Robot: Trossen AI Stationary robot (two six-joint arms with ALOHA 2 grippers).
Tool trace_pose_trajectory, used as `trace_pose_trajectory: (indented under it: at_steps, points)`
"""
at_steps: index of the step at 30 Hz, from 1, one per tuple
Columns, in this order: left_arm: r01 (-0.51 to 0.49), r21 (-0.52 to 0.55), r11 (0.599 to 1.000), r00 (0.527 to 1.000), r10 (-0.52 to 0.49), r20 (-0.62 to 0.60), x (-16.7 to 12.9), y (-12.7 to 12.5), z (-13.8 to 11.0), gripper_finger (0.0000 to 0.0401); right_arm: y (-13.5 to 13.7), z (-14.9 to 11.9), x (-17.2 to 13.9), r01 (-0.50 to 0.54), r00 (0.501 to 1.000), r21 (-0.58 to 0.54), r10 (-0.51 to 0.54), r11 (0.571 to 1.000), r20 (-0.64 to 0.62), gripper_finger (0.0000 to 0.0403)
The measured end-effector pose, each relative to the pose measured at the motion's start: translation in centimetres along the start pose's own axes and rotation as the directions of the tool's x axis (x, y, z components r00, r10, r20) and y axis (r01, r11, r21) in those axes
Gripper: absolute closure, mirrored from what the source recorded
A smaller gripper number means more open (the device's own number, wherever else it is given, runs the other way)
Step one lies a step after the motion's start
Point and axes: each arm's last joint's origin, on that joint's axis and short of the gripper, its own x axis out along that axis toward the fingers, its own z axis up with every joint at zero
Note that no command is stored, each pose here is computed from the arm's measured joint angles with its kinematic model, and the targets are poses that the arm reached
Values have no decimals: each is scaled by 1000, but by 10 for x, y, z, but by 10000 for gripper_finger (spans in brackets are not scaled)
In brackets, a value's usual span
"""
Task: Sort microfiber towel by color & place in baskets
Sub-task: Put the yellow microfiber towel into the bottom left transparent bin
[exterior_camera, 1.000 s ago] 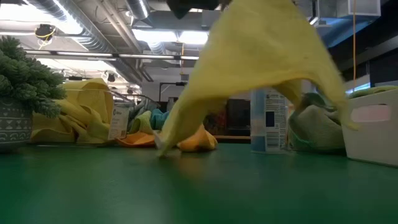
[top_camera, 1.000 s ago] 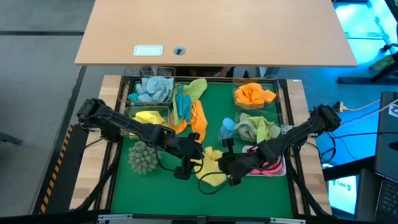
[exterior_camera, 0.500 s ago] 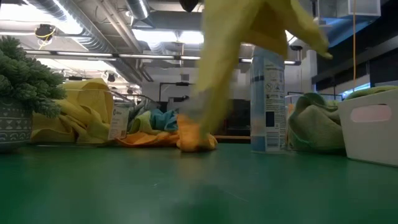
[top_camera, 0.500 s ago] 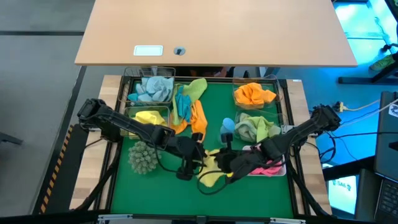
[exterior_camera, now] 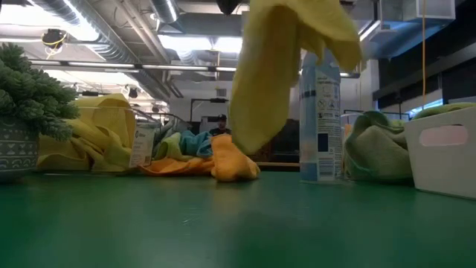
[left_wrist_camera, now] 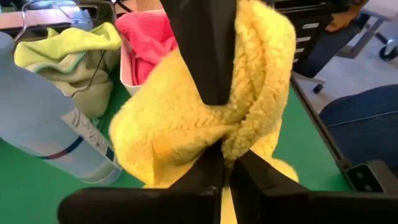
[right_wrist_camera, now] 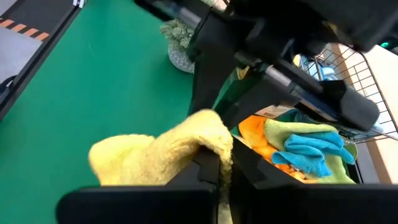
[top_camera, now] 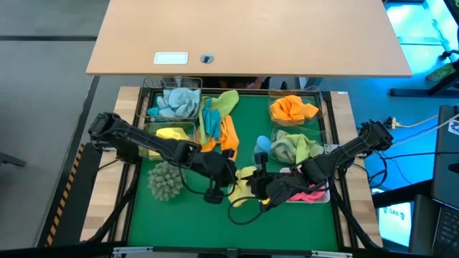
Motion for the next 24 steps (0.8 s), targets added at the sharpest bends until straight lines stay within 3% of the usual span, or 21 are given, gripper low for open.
trace_pose_trajectory:
  at_steps: [6, 14, 18, 24]
  points:
    - [28, -24, 999, 999, -27, 36, -26, 9, 9, 397, 0, 2, 0, 2, 1000, 12, -3, 1000, 18, 375]
    - [-3, -91, 996, 1000, 4, 5, -73, 18, 11, 398, -2, 2, -1, 74, 997, 10, -74, 997, 13, 260]
    - [-62, -104, 993, 998, 64, 21, -103, 25, 13, 398, -2, 1, -1, 74, 997, 8, -74, 997, 9, 225]
    - [-200, -167, 965, 977, 208, 35, -161, 40, 7, 398, 0, -2, -1, 32, 999, -12, -32, 999, -21, 219]
